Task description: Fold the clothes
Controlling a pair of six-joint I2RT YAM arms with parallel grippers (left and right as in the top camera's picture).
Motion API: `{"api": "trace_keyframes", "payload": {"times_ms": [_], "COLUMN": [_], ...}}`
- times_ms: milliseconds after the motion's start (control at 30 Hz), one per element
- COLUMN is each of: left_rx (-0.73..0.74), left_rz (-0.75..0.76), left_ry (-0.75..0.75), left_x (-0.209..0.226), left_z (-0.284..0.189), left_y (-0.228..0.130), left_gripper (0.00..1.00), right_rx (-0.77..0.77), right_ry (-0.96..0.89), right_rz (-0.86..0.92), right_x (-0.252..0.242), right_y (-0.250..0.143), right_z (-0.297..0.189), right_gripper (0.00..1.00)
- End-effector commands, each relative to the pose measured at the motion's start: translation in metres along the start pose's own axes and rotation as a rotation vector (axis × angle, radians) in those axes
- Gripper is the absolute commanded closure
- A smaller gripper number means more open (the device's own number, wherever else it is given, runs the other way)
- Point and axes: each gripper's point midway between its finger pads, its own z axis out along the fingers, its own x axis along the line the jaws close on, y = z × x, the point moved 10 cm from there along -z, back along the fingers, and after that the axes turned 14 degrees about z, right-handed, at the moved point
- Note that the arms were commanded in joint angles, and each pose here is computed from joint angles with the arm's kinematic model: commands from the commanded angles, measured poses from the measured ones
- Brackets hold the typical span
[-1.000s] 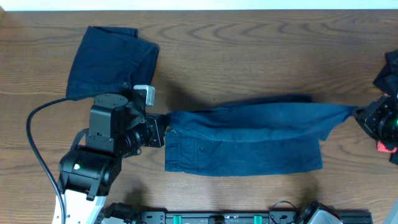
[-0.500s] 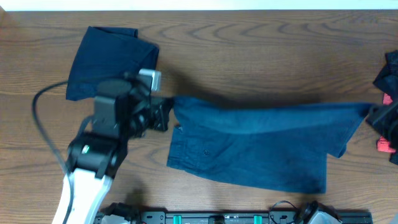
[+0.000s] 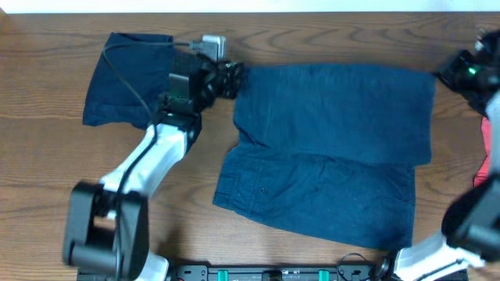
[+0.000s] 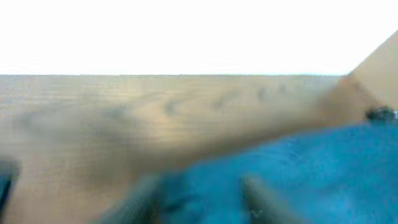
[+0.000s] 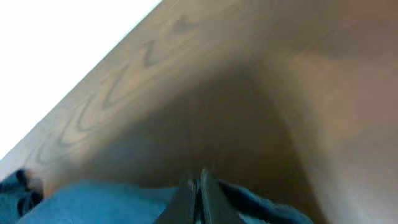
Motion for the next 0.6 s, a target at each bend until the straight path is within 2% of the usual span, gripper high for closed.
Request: {"api": "trace_keyframes", "payload": {"times_ms": [0, 33, 100, 267, 333, 400, 500, 567], "left_rx": [-0.091, -0.089, -0.050, 0.138, 0.227, 0.310, 0.424, 0.479], "left_rz": [-0.075, -0.100, -0.127, -0.240, -0.300, -0.317, -0.312, -0.302], "left_ry": [0.086, 0.096, 0.096, 0.045, 0.011, -0.031, -0.075, -0.094], "left_x": [0.017, 0.023, 0.034, 0.056, 0.057, 0.054, 0.043, 0.035], "left_z": [0.014, 0.015, 0.012, -0.014, -0.024, -0.029, -0.033, -0.034], "left_y": [0.003, 0.004, 0.003, -0.014, -0.024, -0.036, -0.052, -0.059], "left_gripper": [0.19, 0.16, 0.12, 0.10, 0.10, 0.10, 0.11, 0.12], "right_rx": [0.049, 0.054, 0.077, 0.158, 0.213, 0.256, 0.289, 0.289], "right_ry": [0.093, 0.097, 0.110, 0.035, -0.010, -0.034, -0.039, -0.075], "right_rz": [-0.033, -0.025, -0.003, 0.031, 0.072, 0.056, -0.006, -0.032], "right_x": [-0.002, -0.007, -0.016, -0.041, -0.051, -0.056, -0.051, -0.045], "right_y": [0.000, 0.002, 0.003, -0.002, -0.009, -0.015, -0.025, -0.032], "right_z": [0.045, 0.052, 0.059, 0.049, 0.045, 0.043, 0.047, 0.055], "right_gripper": [0.51, 0.40, 0.33, 0.31, 0.33, 0.43, 0.69, 0.92]}}
